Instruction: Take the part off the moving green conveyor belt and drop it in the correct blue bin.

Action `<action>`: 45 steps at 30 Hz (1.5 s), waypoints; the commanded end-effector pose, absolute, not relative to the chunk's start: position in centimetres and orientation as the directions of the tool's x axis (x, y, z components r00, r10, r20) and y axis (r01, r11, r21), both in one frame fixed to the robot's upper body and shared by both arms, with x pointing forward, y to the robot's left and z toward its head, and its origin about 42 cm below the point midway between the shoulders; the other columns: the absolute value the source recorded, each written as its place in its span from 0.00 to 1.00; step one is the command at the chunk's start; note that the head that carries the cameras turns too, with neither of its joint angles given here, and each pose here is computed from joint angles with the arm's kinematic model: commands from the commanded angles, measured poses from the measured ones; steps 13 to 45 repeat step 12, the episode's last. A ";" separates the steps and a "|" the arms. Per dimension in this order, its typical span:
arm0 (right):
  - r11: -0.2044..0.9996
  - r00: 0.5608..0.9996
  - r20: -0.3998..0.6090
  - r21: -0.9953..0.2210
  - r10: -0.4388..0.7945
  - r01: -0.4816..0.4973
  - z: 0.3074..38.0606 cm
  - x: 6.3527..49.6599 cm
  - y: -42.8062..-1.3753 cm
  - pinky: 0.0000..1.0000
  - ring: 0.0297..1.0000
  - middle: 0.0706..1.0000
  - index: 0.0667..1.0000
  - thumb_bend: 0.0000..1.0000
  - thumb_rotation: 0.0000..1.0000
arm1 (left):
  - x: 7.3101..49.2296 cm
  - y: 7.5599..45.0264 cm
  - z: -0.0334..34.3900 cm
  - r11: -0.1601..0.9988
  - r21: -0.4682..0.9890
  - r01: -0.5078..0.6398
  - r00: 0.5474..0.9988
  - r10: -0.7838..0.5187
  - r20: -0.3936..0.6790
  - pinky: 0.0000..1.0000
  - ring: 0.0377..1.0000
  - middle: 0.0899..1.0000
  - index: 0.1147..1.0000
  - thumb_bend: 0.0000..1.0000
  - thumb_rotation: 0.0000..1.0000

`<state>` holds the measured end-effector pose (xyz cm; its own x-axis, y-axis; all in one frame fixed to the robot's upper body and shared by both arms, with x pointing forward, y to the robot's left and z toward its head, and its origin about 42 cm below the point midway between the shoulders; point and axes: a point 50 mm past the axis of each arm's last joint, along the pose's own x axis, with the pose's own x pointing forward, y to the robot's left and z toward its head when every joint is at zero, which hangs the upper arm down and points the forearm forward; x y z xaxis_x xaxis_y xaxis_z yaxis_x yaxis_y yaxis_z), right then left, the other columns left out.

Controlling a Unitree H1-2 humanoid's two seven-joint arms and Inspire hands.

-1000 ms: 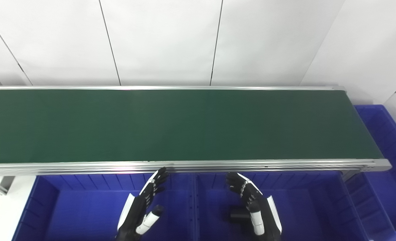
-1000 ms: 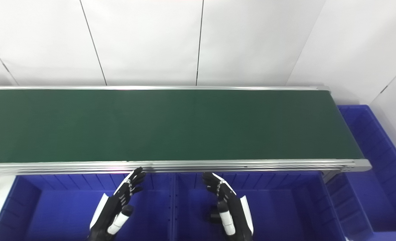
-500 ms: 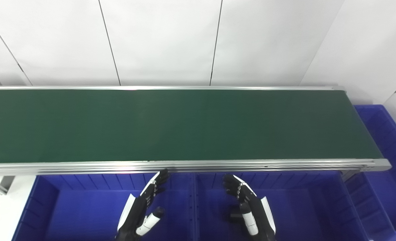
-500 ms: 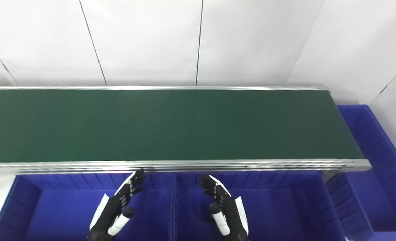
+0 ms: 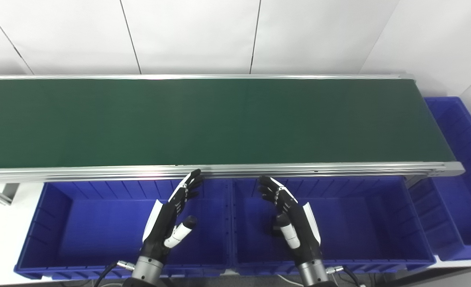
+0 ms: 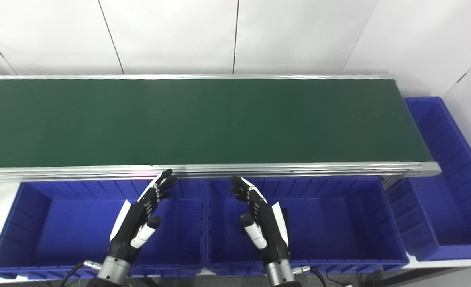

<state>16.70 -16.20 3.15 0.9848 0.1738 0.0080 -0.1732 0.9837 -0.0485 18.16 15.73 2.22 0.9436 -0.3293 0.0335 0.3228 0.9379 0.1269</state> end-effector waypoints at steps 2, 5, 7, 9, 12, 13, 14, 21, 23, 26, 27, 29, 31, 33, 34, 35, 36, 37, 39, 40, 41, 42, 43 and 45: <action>0.980 0.980 0.038 -0.047 0.197 -0.195 4.0 16.9 -15.9 0.81 0.82 0.84 0.83 0.86 0.95 | 18.8 15.5 3.3 0.938 0.123 0.323 0.936 -0.335 0.103 0.85 0.90 0.89 0.90 0.84 0.93; 0.977 0.978 0.028 -0.051 0.206 -0.205 3.9 16.8 -15.8 0.82 0.83 0.85 0.83 0.86 0.96 | 18.8 15.4 3.4 0.938 0.125 0.323 0.936 -0.336 0.103 0.85 0.90 0.89 0.91 0.84 0.93; 0.977 0.978 0.023 -0.057 0.209 -0.208 3.8 16.7 -15.8 0.83 0.83 0.84 0.83 0.86 0.96 | 18.7 15.4 3.3 0.938 0.126 0.323 0.936 -0.336 0.102 0.85 0.89 0.89 0.90 0.84 0.93; 0.976 0.978 0.020 -0.064 0.210 -0.208 3.7 16.6 -15.8 0.83 0.82 0.84 0.84 0.86 0.97 | 18.7 15.4 3.3 0.938 0.127 0.323 0.936 -0.336 0.101 0.84 0.89 0.89 0.90 0.84 0.93; 0.975 0.977 0.014 -0.067 0.212 -0.211 3.5 16.6 -15.8 0.84 0.83 0.85 0.84 0.87 0.98 | 18.7 15.5 3.1 0.936 0.130 0.328 0.935 -0.341 0.094 0.85 0.90 0.89 0.91 0.84 0.94; 0.975 0.977 0.014 -0.067 0.212 -0.211 3.5 16.6 -15.8 0.84 0.83 0.85 0.84 0.87 0.98 | 18.7 15.5 3.1 0.936 0.130 0.328 0.935 -0.341 0.094 0.85 0.90 0.89 0.91 0.84 0.94; 0.975 0.977 0.014 -0.067 0.212 -0.211 3.5 16.6 -15.8 0.84 0.83 0.85 0.84 0.87 0.98 | 18.7 15.5 3.1 0.936 0.130 0.328 0.935 -0.341 0.094 0.85 0.90 0.89 0.91 0.84 0.94; 0.975 0.977 0.014 -0.067 0.212 -0.211 3.5 16.6 -15.8 0.84 0.83 0.85 0.84 0.87 0.98 | 18.7 15.5 3.1 0.936 0.130 0.328 0.935 -0.341 0.094 0.85 0.90 0.89 0.91 0.84 0.94; 0.975 0.977 0.014 -0.067 0.212 -0.211 3.5 16.6 -15.8 0.84 0.83 0.85 0.84 0.87 0.98 | 18.7 15.5 3.1 0.936 0.130 0.328 0.935 -0.341 0.094 0.85 0.90 0.89 0.91 0.84 0.94; 0.975 0.977 0.014 -0.067 0.212 -0.211 3.5 16.6 -15.8 0.84 0.83 0.85 0.84 0.87 0.98 | 18.7 15.5 3.1 0.936 0.130 0.328 0.935 -0.341 0.094 0.85 0.90 0.89 0.91 0.84 0.94; 0.975 0.977 0.014 -0.067 0.212 -0.211 3.5 16.6 -15.8 0.84 0.83 0.85 0.84 0.87 0.98 | 18.7 15.5 3.1 0.936 0.130 0.328 0.935 -0.341 0.094 0.85 0.90 0.89 0.91 0.84 0.94; 0.975 0.977 0.014 -0.067 0.212 -0.211 3.5 16.6 -15.8 0.84 0.83 0.85 0.84 0.87 0.98 | 18.7 15.5 3.1 0.936 0.130 0.328 0.935 -0.341 0.094 0.85 0.90 0.89 0.91 0.84 0.94; 0.975 0.977 0.014 -0.067 0.212 -0.211 3.5 16.6 -15.8 0.84 0.83 0.85 0.84 0.87 0.98 | 18.7 15.5 3.1 0.936 0.130 0.328 0.935 -0.341 0.094 0.85 0.90 0.89 0.91 0.84 0.94; 0.975 0.977 0.014 -0.067 0.212 -0.211 3.5 16.6 -15.8 0.84 0.83 0.85 0.84 0.87 0.98 | 18.7 15.5 3.1 0.936 0.130 0.328 0.935 -0.341 0.094 0.85 0.90 0.89 0.91 0.84 0.94; 0.975 0.977 0.014 -0.067 0.212 -0.211 3.5 16.6 -15.8 0.84 0.83 0.85 0.84 0.87 0.98 | 18.7 15.5 3.1 0.936 0.130 0.328 0.935 -0.341 0.094 0.85 0.90 0.89 0.91 0.84 0.94; 0.975 0.977 0.014 -0.067 0.212 -0.211 3.5 16.6 -15.8 0.84 0.83 0.85 0.84 0.87 0.98 | 18.7 15.5 3.1 0.936 0.130 0.328 0.935 -0.341 0.094 0.85 0.90 0.89 0.91 0.84 0.94; 0.975 0.977 0.014 -0.067 0.212 -0.211 3.5 16.6 -15.8 0.84 0.83 0.85 0.84 0.87 0.98 | 18.7 15.5 3.1 0.936 0.130 0.328 0.935 -0.341 0.094 0.85 0.90 0.89 0.91 0.84 0.94; 0.975 0.977 0.014 -0.067 0.212 -0.211 3.5 16.6 -15.8 0.84 0.83 0.85 0.84 0.87 0.98 | 18.7 15.5 3.1 0.936 0.130 0.328 0.935 -0.341 0.094 0.85 0.90 0.89 0.91 0.84 0.94; 0.975 0.977 0.014 -0.067 0.212 -0.211 3.5 16.6 -15.8 0.84 0.83 0.85 0.84 0.87 0.98 | 18.7 15.5 3.1 0.936 0.130 0.328 0.935 -0.341 0.094 0.85 0.90 0.89 0.91 0.84 0.94; 0.975 0.977 0.014 -0.067 0.212 -0.211 3.5 16.6 -15.8 0.84 0.83 0.85 0.84 0.87 0.98 | 18.7 15.5 3.1 0.936 0.130 0.328 0.935 -0.341 0.094 0.85 0.90 0.89 0.91 0.84 0.94; 0.975 0.977 0.014 -0.067 0.212 -0.211 3.5 16.6 -15.8 0.84 0.83 0.85 0.84 0.87 0.98 | 18.7 15.5 3.1 0.936 0.130 0.328 0.935 -0.341 0.094 0.85 0.90 0.89 0.91 0.84 0.94; 0.975 0.977 0.014 -0.067 0.212 -0.211 3.5 16.6 -15.8 0.84 0.83 0.85 0.84 0.87 0.98 | 18.7 15.5 3.1 0.936 0.130 0.328 0.935 -0.341 0.094 0.85 0.90 0.89 0.91 0.84 0.94; 0.975 0.977 0.014 -0.067 0.212 -0.211 3.5 16.6 -15.8 0.84 0.83 0.85 0.84 0.87 0.98 | 18.7 15.5 3.1 0.936 0.130 0.328 0.935 -0.341 0.094 0.85 0.90 0.89 0.91 0.84 0.94; 0.975 0.977 0.014 -0.067 0.212 -0.211 3.5 16.6 -15.8 0.84 0.83 0.85 0.84 0.87 0.98 | 18.7 15.5 3.1 0.936 0.130 0.328 0.935 -0.341 0.094 0.85 0.90 0.89 0.91 0.84 0.94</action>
